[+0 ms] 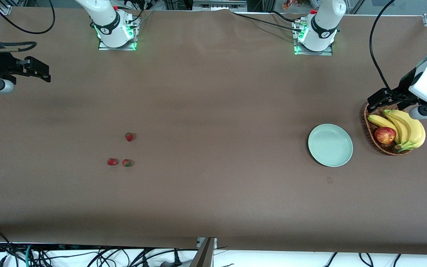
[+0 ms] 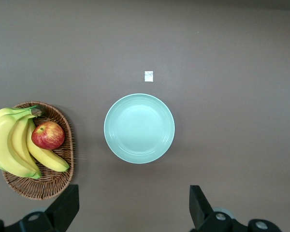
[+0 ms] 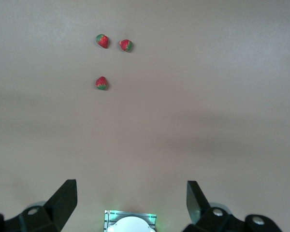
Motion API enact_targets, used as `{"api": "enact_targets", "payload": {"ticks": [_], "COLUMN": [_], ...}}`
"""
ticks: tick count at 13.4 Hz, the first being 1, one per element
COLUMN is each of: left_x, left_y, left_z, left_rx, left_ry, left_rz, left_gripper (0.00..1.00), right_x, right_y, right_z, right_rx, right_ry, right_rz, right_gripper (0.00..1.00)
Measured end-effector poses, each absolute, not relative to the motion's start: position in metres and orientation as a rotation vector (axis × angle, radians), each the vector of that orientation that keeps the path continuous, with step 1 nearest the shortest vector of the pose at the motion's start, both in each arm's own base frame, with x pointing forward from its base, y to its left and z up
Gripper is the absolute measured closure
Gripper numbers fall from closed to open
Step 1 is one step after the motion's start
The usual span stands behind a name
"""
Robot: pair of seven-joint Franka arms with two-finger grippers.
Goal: Collect all strawberries into plate
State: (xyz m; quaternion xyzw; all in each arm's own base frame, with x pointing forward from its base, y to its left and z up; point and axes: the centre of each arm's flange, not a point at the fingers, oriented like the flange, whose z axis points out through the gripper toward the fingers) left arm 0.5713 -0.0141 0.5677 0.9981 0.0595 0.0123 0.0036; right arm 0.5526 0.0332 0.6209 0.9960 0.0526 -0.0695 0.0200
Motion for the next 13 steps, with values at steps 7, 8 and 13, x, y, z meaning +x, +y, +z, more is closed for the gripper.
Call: {"api": "enact_targets", "payload": {"ticks": [7,8,13], "left_x": [0.571,0.571,0.571], "left_y": [-0.013,-0.013,-0.012], "left_z": [0.567,0.567,0.567], "left_rx": [3.129,3.129,3.129], "left_ry": [0.189,0.189,0.193], "left_rz": [0.03,0.03,0.027], "left_gripper": [0.0,0.0,0.0], "right_x": [0.554,0.555,0.578], "right_y": [0.037,0.038,0.049], "right_z": [0.618,0.614,0.574], "right_rx": [3.093,3.093,3.093], "right_ry": [0.174,0.175,0.207], "right_rz": [-0.224,-0.234,-0.279], "right_gripper": [0.0,0.0,0.0]}}
